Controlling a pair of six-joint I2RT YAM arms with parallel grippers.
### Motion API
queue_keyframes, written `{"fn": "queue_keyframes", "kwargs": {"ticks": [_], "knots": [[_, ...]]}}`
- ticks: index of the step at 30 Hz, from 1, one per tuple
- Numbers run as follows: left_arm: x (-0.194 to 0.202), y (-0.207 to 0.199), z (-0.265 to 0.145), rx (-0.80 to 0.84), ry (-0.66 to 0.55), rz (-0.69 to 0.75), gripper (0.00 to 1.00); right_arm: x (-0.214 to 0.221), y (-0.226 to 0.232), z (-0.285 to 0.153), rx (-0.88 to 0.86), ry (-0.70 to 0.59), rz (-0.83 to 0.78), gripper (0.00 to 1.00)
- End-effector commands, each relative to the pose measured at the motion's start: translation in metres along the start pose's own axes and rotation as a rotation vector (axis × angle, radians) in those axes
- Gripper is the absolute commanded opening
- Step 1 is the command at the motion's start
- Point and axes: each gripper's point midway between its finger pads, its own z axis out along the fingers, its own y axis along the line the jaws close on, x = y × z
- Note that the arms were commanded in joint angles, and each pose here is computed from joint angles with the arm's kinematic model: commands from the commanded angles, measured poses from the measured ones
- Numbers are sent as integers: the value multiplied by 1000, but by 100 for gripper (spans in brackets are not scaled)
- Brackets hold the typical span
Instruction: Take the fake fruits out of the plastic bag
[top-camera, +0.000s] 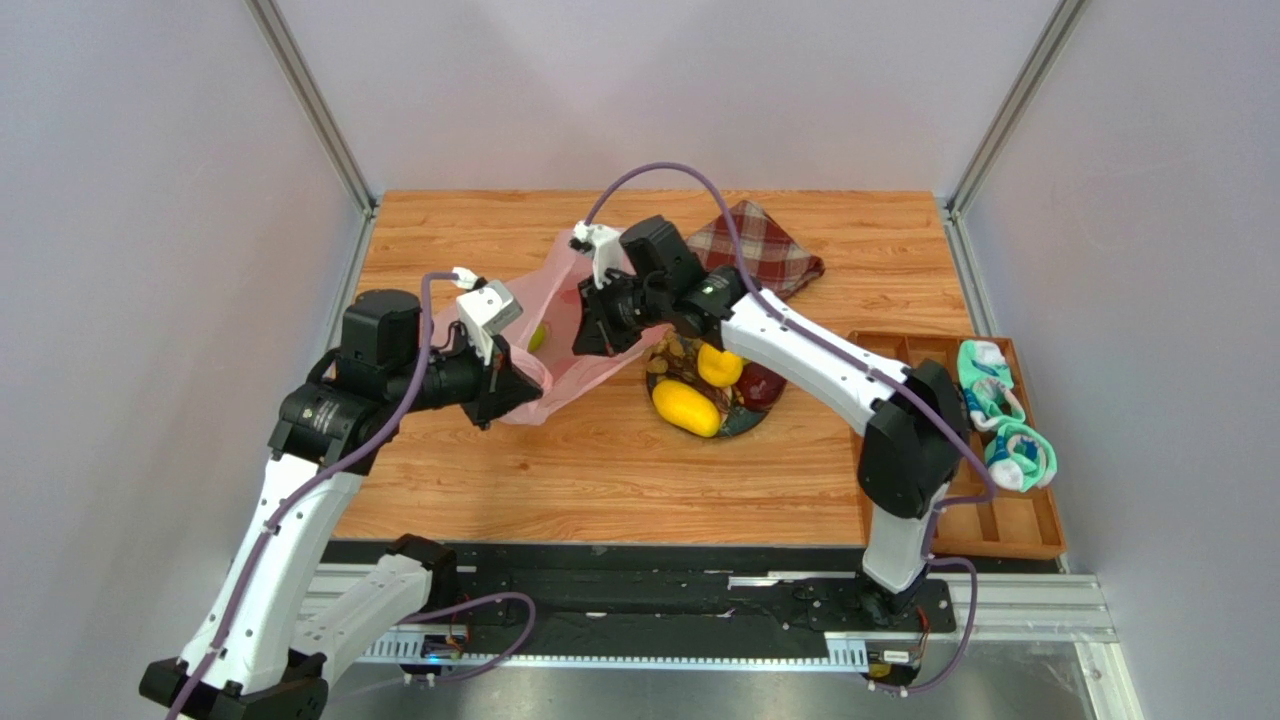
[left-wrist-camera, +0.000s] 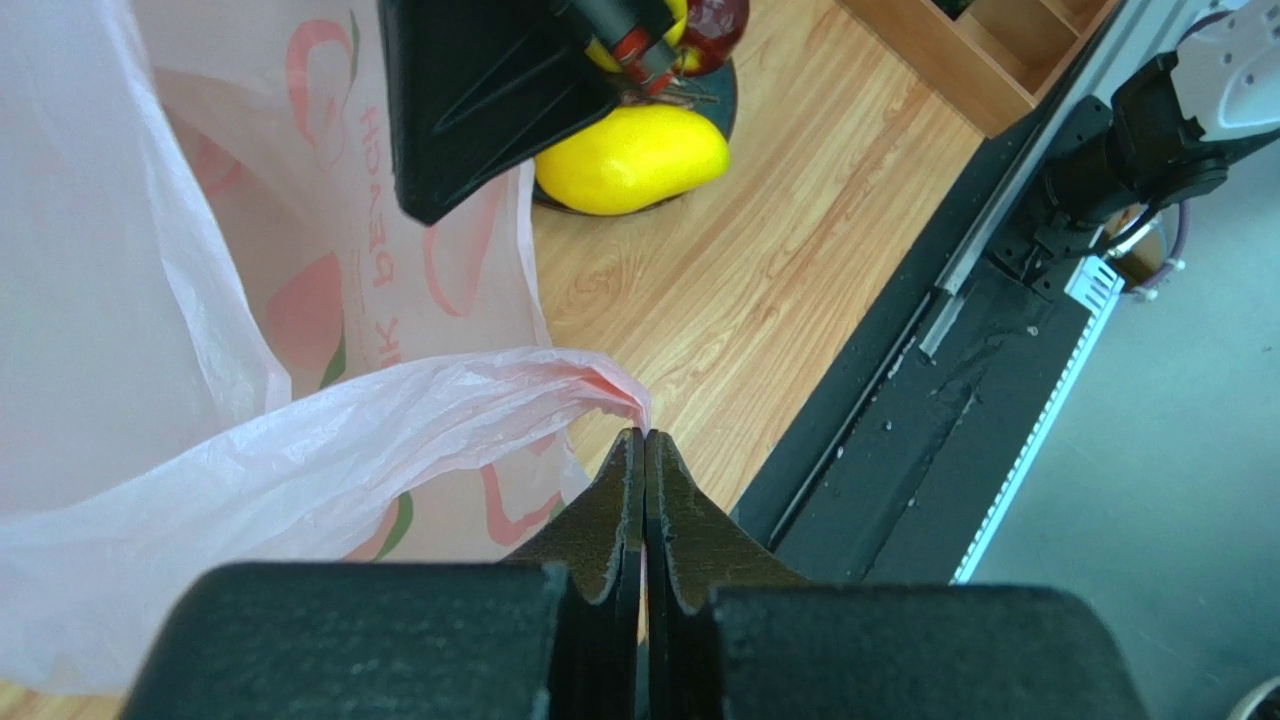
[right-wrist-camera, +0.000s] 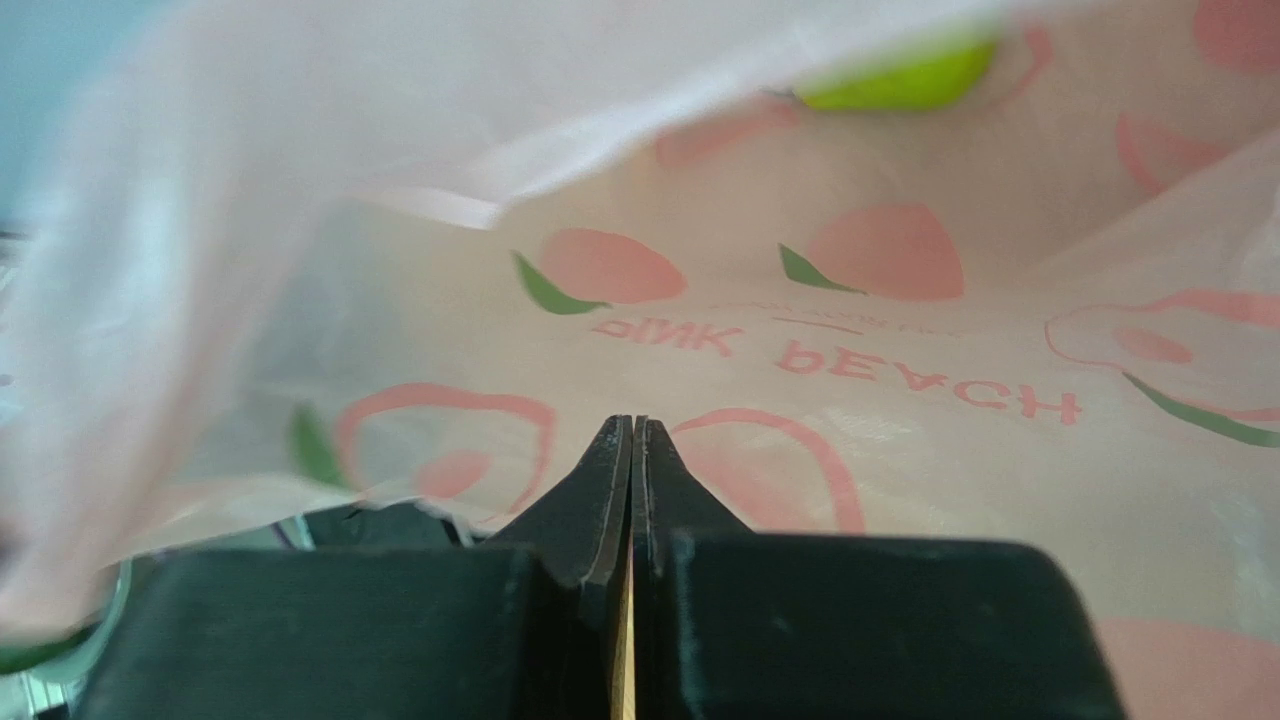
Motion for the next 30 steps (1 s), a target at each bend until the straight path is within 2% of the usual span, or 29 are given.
{"fn": "queue_keyframes", "kwargs": {"ticks": [1,3,6,7,9,10,11,12,14,15,17,18,20,21,22,23,24,25,26,27,29,30], "knots": [[-5,-18,-28,5,-21,70,0,-13,4,20,70,-27,34,2],[-2,-19,-36,-12,-16,100,0,-4,-4,39,87,1,57,2],[17,-4,-49,-130,48,115,0,-1,-17,70,149,-4,88,8],[27,2,-54,-178,87,113,0,0,-28,77,228,-22,102,10],[32,0,-62,-182,110,160,0,9,-16,91,291,-22,36,8],[41,-7,-67,-161,144,149,0,9,-21,85,389,-45,-6,1],[41,-12,-71,-153,145,153,0,32,-6,84,387,0,-62,0],[33,-17,-81,-169,121,163,0,27,11,66,360,-27,-93,0],[33,-26,-95,-176,123,155,0,51,39,54,214,34,-147,0],[24,-34,-106,-185,85,175,0,84,35,51,189,110,-137,0],[23,-50,-115,-147,63,193,0,77,42,33,195,61,-103,0],[24,-54,-121,-152,41,213,0,67,48,34,174,28,-107,0],[29,-52,-123,-178,24,226,0,70,60,57,124,55,-137,2],[37,-53,-125,-189,8,249,0,49,69,65,106,21,-142,11],[36,-52,-123,-192,-8,269,0,47,66,75,116,27,-121,17],[36,-51,-122,-193,-11,274,0,69,48,102,150,95,-83,22],[38,-47,-119,-195,4,270,0,65,48,111,153,88,-50,36],[38,-43,-117,-203,14,265,0,57,52,122,139,76,-35,43],[38,-41,-115,-202,23,261,0,70,45,139,147,109,-12,49],[39,-39,-111,-195,38,257,0,73,43,146,149,117,6,59],[40,-41,-109,-175,38,266,0,65,45,157,150,100,41,70],[41,-41,-108,-168,38,276,0,74,40,167,165,115,54,79]]}}
